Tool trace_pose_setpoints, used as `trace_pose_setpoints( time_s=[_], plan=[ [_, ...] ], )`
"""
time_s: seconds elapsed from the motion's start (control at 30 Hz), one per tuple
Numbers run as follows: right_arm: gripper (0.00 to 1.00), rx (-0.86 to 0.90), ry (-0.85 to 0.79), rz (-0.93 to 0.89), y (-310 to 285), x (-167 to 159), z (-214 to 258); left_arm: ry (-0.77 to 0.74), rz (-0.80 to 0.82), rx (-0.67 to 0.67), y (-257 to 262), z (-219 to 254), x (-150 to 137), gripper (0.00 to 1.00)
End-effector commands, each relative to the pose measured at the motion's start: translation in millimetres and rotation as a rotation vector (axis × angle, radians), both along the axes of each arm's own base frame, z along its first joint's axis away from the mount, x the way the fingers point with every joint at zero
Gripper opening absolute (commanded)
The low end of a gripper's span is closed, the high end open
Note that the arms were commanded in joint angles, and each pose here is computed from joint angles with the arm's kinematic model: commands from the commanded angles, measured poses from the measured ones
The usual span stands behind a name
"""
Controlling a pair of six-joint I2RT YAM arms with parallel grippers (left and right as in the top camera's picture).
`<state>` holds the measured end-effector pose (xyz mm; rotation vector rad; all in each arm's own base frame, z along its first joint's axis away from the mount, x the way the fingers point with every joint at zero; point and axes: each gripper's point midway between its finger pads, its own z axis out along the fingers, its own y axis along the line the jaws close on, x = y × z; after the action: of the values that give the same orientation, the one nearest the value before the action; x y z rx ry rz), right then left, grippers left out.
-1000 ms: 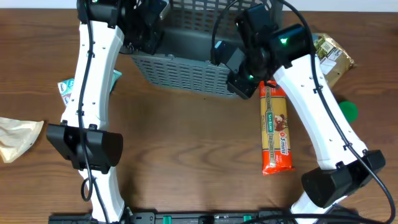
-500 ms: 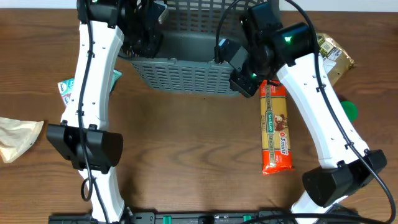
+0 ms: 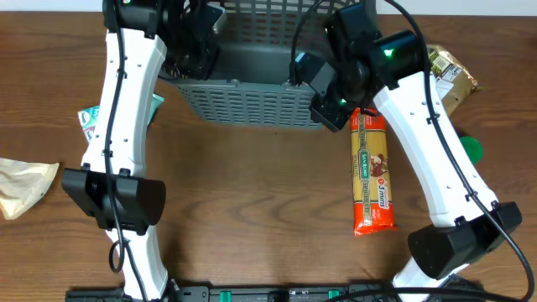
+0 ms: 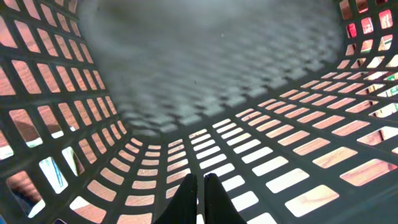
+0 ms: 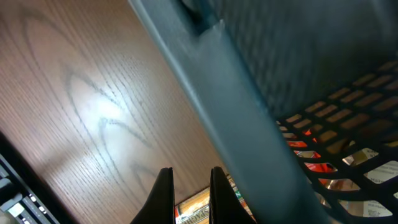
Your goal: Pack container
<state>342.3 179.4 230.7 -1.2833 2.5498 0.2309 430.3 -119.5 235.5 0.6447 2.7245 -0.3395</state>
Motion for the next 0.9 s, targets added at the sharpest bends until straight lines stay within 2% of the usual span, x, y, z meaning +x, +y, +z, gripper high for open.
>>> trace_pose_setpoints(
  time_s=[0.0, 0.23, 0.3, 0.4, 0.5, 0.57, 0.67, 0.87],
  plan=[
    [0.01, -0.012, -0.016, -0.033, -7.3, 7.0, 2.0, -0.023, 0.000, 0.001, 1.1, 13.9, -6.7, 0.06],
    [0.01, -0.012, -0.004, -0.037, -7.1, 4.1, 1.4, -0.032, 0.000, 0.000, 0.8, 14.6, -4.7, 0.06],
    [0.01, -0.011, 0.009, -0.029, -5.1, 0.0, 0.9, -0.050, 0.000, -0.003, 0.1, 16.3, -0.6, 0.10],
    [0.02, -0.014, 0.019, -0.023, -1.2, -5.8, 1.6, -0.083, 0.000, -0.009, -0.9, 20.9, 4.8, 0.30],
    [0.03, -0.002, 0.012, -0.032, 4.8, -10.5, 6.9, -0.124, 0.000, -0.016, -1.6, 29.5, 9.2, 0.33],
    [0.04, 0.004, 0.002, -0.023, 8.5, -14.7, 11.6, -0.162, 0.000, -0.023, -2.0, 39.0, 11.0, 0.42],
    [0.05, 0.018, -0.018, -0.012, 13.4, -20.7, 20.1, -0.231, 0.001, -0.036, -2.1, 59.1, 12.0, 0.47],
    [0.12, 0.071, -0.107, 0.012, 20.6, -36.7, 52.5, -0.378, 0.003, -0.059, 1.6, 113.6, -6.1, 0.68]
  ],
)
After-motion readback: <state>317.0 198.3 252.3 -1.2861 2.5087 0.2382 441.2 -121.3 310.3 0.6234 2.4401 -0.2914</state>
